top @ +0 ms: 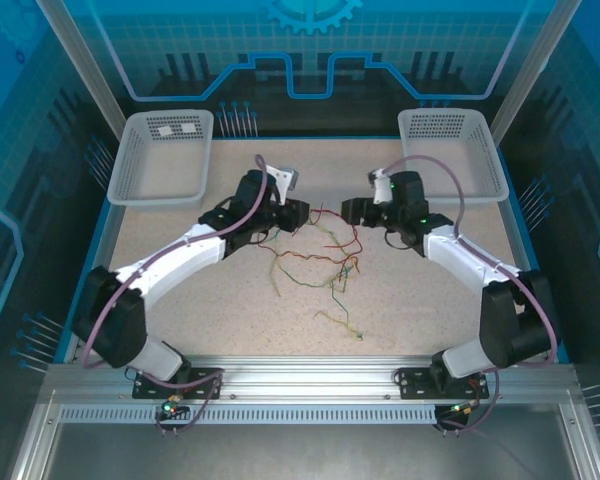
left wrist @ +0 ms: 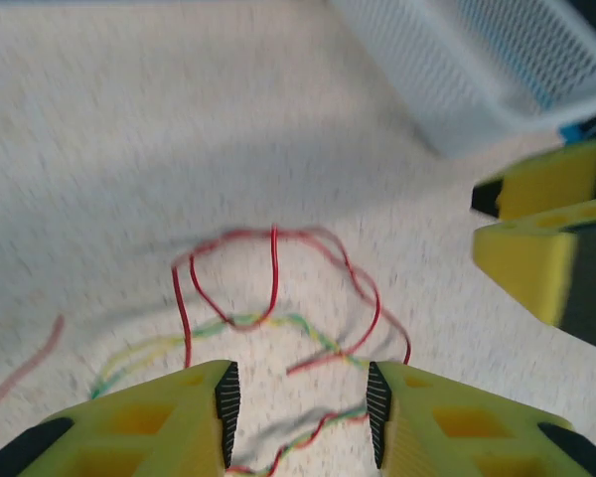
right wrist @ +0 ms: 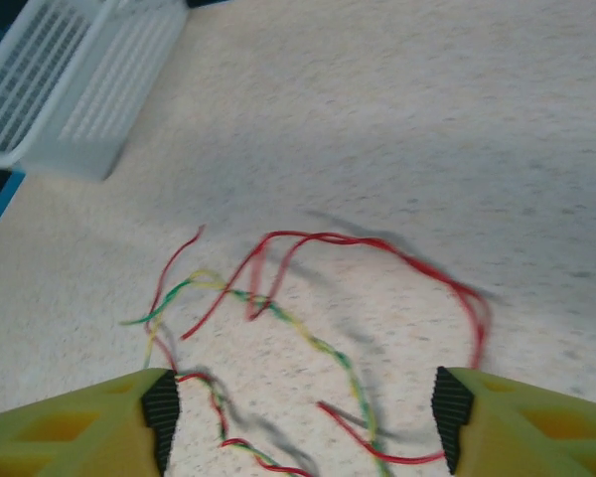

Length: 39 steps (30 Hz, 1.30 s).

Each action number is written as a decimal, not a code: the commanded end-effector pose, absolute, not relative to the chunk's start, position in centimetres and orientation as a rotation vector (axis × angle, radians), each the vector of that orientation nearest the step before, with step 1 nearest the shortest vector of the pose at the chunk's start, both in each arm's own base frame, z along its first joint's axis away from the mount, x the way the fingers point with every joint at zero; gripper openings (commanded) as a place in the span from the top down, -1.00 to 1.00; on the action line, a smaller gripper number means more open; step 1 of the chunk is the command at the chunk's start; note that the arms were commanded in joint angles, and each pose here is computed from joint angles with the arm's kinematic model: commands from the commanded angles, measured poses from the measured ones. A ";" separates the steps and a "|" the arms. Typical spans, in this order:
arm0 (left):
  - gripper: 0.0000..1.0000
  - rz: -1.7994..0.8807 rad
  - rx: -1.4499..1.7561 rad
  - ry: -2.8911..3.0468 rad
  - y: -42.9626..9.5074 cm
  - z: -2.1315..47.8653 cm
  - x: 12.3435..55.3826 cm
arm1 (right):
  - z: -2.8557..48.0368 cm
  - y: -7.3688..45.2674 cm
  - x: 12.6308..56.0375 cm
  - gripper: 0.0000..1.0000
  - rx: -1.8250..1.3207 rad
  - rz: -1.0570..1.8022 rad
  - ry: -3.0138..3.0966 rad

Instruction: Untangle the cables

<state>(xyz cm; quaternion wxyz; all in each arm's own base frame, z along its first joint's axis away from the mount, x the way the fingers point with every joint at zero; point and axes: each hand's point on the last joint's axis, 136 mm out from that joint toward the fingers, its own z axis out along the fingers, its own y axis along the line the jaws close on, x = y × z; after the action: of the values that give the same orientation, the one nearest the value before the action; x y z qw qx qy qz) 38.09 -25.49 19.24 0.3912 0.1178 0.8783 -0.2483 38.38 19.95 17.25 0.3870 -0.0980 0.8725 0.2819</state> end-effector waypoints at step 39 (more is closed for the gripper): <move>-0.22 -0.563 0.068 2.019 -18.8 20.5 34.2 | 22.6 23.8 42.4 1.00 -0.260 0.470 2.096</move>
<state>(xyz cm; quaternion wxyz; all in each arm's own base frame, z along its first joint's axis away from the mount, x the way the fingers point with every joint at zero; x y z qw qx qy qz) 34.24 -18.77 18.77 0.4762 0.0169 0.8510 -0.2210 42.69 25.33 16.60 0.4210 -0.1076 0.8755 0.2114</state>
